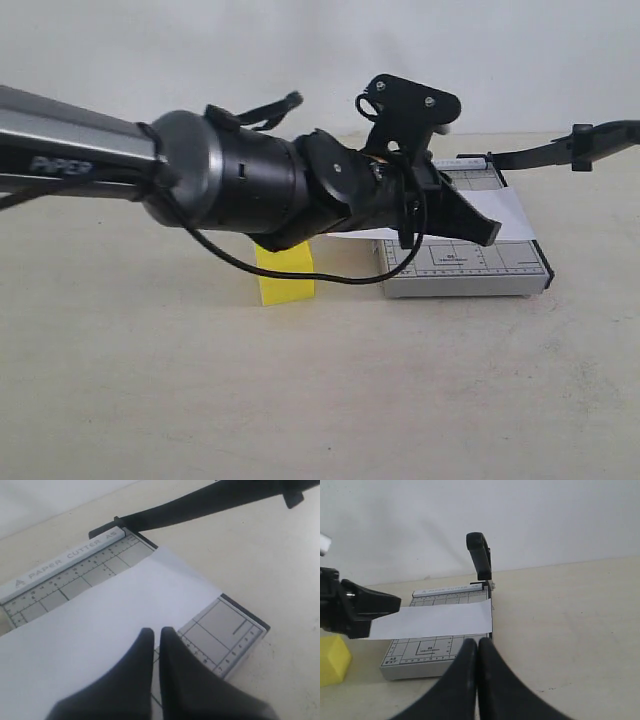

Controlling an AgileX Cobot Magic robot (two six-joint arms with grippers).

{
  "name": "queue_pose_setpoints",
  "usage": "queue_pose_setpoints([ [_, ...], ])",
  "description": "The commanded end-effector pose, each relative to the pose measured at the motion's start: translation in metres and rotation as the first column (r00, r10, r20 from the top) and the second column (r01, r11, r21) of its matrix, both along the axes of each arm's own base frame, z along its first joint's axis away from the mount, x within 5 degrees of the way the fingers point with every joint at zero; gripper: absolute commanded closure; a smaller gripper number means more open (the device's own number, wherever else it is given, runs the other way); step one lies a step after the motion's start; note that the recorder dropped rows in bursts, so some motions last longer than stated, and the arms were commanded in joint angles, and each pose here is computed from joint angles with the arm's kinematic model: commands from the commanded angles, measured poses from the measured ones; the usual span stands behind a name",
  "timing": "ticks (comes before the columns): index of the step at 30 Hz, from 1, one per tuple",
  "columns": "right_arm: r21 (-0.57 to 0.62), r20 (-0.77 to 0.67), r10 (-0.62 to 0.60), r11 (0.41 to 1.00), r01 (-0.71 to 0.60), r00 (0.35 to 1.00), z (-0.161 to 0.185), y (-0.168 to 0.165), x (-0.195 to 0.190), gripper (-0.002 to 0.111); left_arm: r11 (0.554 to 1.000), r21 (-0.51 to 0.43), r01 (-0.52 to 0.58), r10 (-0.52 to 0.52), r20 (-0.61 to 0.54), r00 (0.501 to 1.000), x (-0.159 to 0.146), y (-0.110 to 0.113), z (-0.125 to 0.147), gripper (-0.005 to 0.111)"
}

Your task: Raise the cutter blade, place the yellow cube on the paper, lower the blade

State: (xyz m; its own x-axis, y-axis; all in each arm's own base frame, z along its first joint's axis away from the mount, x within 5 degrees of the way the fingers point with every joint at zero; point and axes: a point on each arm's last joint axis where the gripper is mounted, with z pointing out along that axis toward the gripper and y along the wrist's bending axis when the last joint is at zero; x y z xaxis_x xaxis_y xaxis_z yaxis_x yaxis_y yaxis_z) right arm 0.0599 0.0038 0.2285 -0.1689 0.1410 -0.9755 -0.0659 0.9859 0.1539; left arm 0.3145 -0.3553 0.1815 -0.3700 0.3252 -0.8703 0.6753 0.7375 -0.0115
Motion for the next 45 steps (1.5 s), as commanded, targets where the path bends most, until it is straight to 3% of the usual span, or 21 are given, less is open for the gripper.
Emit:
queue_pose_setpoints([
  [1, -0.005, 0.025, 0.002, 1.000, -0.002, 1.000, 0.004, 0.000, -0.001, 0.109, 1.000, 0.010, -0.002, 0.002, 0.011, 1.000, 0.012, -0.016, -0.021, 0.102],
  [7, 0.040, 0.028, 0.007, 0.999, -0.008, 1.000, 0.004, 0.001, -0.001, 0.109, 0.997, 0.008, -0.079, 0.078, 0.060, 0.995, 0.029, -0.025, -0.046, 0.102],
  [15, 0.058, 0.052, 0.012, 0.998, -0.015, 0.999, 0.007, 0.002, -0.001, 0.109, 0.995, 0.014, -0.098, 0.098, 0.027, 0.995, 0.036, -0.032, -0.071, 0.102],
  [21, 0.083, 0.053, 0.015, 0.996, -0.019, 0.998, 0.007, 0.002, -0.001, 0.109, 0.961, -0.067, -0.269, 0.269, -0.016, 0.963, 0.046, -0.029, -0.075, 0.102],
  [30, 0.097, 0.054, 0.013, 0.995, -0.018, 0.998, 0.007, 0.002, -0.001, 0.109, 0.994, -0.011, -0.106, 0.105, -0.069, 0.992, 0.045, -0.048, -0.099, 0.102],
  [45, 0.149, 0.058, 0.018, 0.988, -0.026, 0.998, 0.008, 0.004, -0.001, 0.109, 0.984, -0.099, -0.150, 0.134, -0.152, 0.979, 0.045, -0.068, -0.109, 0.102],
])
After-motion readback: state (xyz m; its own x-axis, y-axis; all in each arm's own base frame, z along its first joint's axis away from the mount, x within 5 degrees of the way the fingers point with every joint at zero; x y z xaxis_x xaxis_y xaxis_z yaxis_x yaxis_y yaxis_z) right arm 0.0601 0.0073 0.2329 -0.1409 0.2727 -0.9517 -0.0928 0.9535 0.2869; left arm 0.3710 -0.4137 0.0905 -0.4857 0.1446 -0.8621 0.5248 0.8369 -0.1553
